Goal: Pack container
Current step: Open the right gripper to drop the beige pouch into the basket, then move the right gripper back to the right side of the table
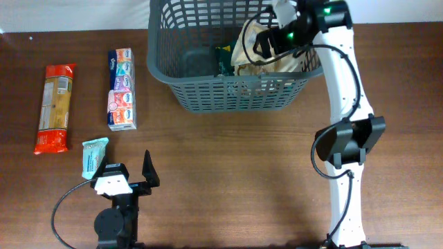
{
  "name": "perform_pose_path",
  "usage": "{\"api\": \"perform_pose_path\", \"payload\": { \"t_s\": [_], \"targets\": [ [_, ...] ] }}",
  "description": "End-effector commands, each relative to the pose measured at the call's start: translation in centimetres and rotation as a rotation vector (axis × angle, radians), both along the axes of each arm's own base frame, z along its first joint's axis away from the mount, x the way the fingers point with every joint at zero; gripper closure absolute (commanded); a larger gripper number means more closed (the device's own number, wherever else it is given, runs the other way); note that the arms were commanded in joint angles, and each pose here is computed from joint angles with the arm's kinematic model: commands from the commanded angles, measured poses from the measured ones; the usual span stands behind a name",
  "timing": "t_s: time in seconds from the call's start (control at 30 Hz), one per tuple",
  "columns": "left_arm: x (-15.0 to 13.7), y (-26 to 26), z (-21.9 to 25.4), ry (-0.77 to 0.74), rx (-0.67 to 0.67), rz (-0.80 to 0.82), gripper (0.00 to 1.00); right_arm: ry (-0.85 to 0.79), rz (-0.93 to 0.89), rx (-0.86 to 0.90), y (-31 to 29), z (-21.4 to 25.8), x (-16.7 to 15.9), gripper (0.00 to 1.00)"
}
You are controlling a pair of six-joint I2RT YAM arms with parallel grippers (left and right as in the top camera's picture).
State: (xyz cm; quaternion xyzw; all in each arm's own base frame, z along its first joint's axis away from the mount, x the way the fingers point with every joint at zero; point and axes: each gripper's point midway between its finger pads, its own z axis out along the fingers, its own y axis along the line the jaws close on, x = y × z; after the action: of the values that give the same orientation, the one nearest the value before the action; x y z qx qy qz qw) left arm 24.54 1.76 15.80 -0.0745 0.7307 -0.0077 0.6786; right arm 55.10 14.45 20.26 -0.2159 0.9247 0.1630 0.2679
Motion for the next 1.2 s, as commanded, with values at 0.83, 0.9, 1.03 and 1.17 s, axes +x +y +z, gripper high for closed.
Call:
{"api": "perform_pose_path", "payload": {
  "t_s": [0.83, 0.9, 1.03, 1.17],
  "targets": [
    [0.0, 0.3, 0.0, -0.005, -0.001, 0.014, 0.01, -0.511, -0.951, -0.435, -29.6, 28.0, -16.3, 0.01],
    [0.0, 0.3, 0.0, -0.005, -0.001, 0.014, 0.01, -0.436, -1.001, -0.449, -32.2, 26.2, -16.5, 0.01],
    [0.0, 0.3, 0.0, -0.005, -0.001, 0.014, 0.01, -0.262, -1.077, -0.439, -36.6, 21.0, -16.1, 0.01],
    [0.0, 0.3, 0.0, -0.005, -0.001, 0.014, 0.01, -0.064, -1.099, -0.384, -39.2, 14.4, -15.4, 0.01]
  ]
}}
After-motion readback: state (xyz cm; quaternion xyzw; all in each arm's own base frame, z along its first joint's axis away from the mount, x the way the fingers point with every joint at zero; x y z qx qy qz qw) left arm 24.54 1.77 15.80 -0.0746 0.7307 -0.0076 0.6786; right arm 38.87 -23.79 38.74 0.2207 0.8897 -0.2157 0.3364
